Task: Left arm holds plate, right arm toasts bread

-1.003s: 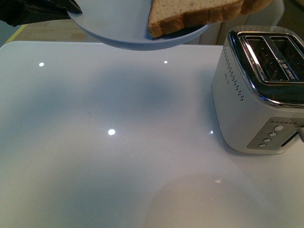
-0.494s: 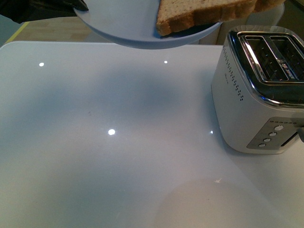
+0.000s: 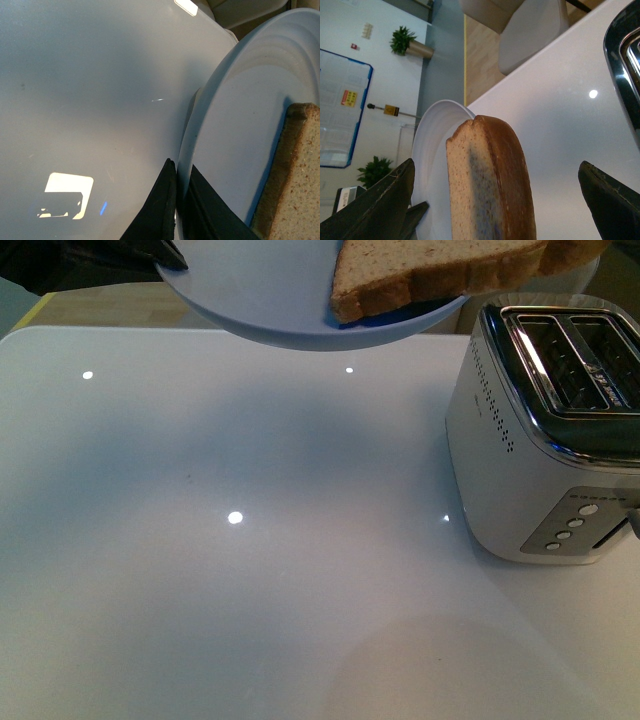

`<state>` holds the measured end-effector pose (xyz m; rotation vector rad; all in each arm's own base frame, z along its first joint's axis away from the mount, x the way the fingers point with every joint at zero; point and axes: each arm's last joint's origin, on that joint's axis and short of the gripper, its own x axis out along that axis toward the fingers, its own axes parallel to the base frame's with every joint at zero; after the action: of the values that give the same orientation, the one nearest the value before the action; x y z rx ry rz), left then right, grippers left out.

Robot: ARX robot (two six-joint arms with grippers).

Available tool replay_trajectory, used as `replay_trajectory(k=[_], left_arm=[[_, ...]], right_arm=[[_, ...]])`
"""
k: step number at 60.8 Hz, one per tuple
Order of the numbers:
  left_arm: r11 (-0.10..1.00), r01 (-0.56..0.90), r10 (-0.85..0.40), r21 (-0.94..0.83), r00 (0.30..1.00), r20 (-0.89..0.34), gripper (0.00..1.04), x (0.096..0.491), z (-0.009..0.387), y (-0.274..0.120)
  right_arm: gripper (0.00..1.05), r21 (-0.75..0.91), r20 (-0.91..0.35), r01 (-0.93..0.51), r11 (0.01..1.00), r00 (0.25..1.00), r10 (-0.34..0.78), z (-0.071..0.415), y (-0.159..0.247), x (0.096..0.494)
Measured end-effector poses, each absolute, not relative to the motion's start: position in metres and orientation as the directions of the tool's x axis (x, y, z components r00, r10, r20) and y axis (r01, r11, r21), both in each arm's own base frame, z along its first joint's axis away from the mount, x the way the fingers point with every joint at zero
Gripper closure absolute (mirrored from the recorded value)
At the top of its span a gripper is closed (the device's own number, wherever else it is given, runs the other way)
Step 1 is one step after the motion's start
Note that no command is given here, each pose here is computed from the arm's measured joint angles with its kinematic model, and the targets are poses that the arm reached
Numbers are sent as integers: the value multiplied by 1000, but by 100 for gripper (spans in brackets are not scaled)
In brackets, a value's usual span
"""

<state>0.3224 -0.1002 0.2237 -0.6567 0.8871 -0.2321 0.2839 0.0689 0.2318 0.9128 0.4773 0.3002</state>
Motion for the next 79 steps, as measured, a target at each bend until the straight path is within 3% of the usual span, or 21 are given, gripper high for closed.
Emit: replay_trajectory(k=[11,26,33,43,62,79], left_arm=[[782,-76,-448,-619,622,-642,102,322,224,-100],[780,-74,-451,-621,621,-641,102,322,224,-100],[779,-76,-451,-622,621,-641,102,323,224,-100],[777,-79,-453,-625,620,-641,102,322,224,-100],[776,-79,-454,-626,619,-640,102,322,224,-100],[775,-85,-449,-626,623,-640,102,323,224,-98]], right_arm=[[11,832,-288,-22,555,837,465,224,79,292],[50,833,-283,-23,552,840,462,223,80,292],[78,836,-262,-40,547,846,464,228,78,291],[100,848,-226,-64,525,854,469,236,73,286],[101,853,-149,-95,512,897,415,263,52,279],[101,689,-83,-67,721,982,170,317,12,286]])
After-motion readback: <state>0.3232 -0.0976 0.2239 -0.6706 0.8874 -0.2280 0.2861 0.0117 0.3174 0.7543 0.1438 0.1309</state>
